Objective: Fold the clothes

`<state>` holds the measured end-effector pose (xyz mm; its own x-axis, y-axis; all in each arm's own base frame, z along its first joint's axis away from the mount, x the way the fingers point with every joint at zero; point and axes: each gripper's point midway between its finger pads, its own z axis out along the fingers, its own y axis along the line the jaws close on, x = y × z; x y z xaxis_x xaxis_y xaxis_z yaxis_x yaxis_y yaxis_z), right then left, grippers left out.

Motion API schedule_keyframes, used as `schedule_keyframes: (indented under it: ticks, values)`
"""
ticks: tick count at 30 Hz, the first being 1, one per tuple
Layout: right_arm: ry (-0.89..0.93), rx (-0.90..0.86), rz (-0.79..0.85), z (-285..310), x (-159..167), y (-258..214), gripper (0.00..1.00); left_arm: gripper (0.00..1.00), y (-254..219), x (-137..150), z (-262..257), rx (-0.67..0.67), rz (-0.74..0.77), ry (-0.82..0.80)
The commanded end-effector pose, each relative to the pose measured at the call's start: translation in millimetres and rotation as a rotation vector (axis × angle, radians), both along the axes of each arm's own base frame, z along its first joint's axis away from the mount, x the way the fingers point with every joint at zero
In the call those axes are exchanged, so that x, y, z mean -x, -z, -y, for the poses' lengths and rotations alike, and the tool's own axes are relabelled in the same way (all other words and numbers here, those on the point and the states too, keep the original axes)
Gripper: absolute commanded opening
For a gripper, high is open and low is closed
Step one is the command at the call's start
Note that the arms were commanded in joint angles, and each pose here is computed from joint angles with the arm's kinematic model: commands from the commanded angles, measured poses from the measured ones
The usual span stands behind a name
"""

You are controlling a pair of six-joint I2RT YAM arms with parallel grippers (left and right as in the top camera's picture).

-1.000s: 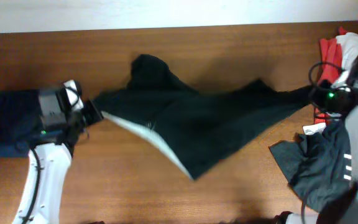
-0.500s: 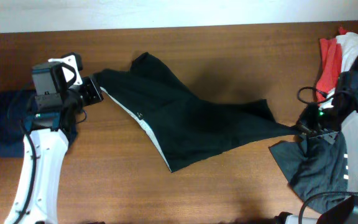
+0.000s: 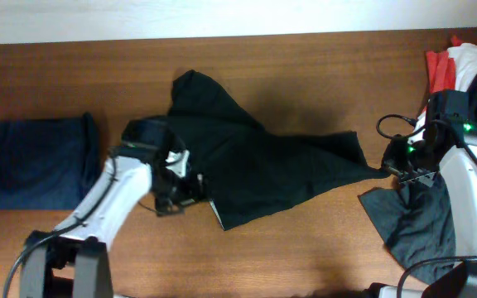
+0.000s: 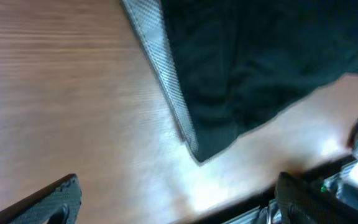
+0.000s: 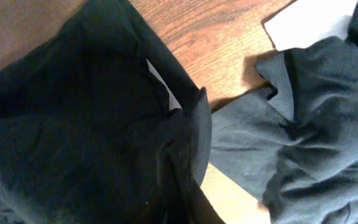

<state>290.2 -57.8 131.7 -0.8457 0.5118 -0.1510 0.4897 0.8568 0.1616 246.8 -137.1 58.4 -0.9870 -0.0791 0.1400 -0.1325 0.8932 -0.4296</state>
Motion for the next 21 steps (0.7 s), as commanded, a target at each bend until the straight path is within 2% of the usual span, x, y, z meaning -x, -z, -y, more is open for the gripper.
schedule_keyframes:
  ticks: [1, 7, 9, 11, 13, 16, 18, 19, 21]
  values:
    - [-0.009, 0.041, -0.020, 5.2, 3.8, 3.3, 0.09, 0.99, 32.1, 32.0, 25.8, -0.016, -0.114, -0.097]
    - [-0.008, 0.048, -0.021, 6.5, 4.0, 3.4, 0.09, 0.99, 54.9, 59.3, 71.7, 0.025, -0.153, -0.155]
    - [-0.008, 0.048, -0.021, 6.5, 4.0, 3.4, 0.09, 0.99, 56.3, 63.5, 75.3, -0.007, -0.217, -0.275]
    - [-0.009, 0.049, -0.021, 6.5, 4.0, 3.4, 0.10, 0.99, 59.5, 65.3, 75.4, -0.068, -0.301, -0.483]
    - [-0.033, 0.053, -0.020, 6.5, 4.0, 3.4, 0.10, 0.99, 63.1, 58.6, 74.1, -0.099, -0.268, -0.544]
    - [-0.033, 0.053, -0.020, 6.8, 4.1, 3.4, 0.11, 0.98, 70.8, 33.6, 59.7, -0.173, -0.143, -0.690]
    - [-0.033, 0.053, -0.021, 6.7, 4.2, 3.4, 0.11, 0.89, 70.9, 22.2, 57.7, -0.172, -0.104, -0.752]
    - [-0.033, 0.054, -0.021, 6.8, 4.3, 3.4, 0.11, 0.77, 71.0, 19.0, 56.7, -0.172, -0.100, -0.790]
    - [-0.033, 0.053, -0.022, 6.7, 4.4, 3.5, 0.11, 0.60, 72.2, 15.0, 53.8, -0.181, -0.079, -0.812]
